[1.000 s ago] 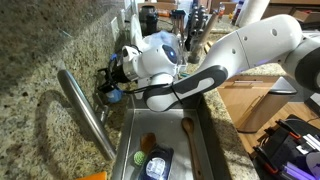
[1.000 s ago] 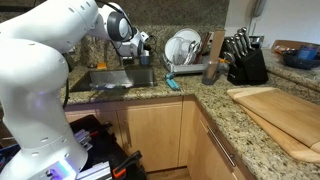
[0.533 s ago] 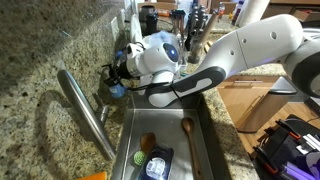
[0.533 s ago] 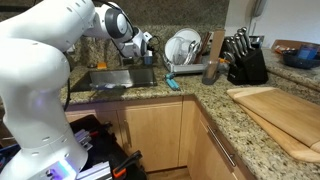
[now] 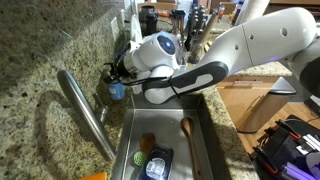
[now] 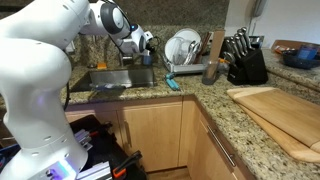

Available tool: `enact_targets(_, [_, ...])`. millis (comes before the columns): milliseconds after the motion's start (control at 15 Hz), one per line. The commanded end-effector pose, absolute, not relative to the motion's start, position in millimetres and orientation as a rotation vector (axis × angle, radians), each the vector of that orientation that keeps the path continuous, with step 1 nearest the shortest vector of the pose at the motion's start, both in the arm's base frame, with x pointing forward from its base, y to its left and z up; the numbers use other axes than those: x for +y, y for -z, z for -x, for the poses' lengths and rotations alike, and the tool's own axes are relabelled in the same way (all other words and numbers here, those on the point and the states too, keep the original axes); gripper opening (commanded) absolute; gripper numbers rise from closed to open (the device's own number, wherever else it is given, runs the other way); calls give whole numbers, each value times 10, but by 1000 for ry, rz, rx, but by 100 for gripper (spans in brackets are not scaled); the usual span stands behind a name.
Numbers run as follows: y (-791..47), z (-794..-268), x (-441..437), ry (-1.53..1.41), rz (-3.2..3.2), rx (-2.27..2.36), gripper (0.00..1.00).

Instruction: Pick up the soap bottle and place it on the kitchen counter

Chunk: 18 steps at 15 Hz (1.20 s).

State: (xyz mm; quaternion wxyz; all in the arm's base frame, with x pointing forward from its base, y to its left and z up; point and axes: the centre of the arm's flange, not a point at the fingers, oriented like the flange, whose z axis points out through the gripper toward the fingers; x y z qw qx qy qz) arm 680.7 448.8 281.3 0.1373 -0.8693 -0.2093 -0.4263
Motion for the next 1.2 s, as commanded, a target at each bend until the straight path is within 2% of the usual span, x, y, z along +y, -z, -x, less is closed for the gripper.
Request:
enact_targets(0, [-3241, -6455, 4604, 1024, 2624, -440, 43])
enact_targets(200, [-3601, -6272, 4671, 898, 2698, -293, 43])
enact_targets(333, [-3890, -6177, 4632, 913, 2731, -237, 43])
enact_targets(733, [-4555, -5783, 4059, 1259, 2910, -93, 43])
enact_targets(1133, [-4203, -5341, 3217, 1412, 3148, 326, 43])
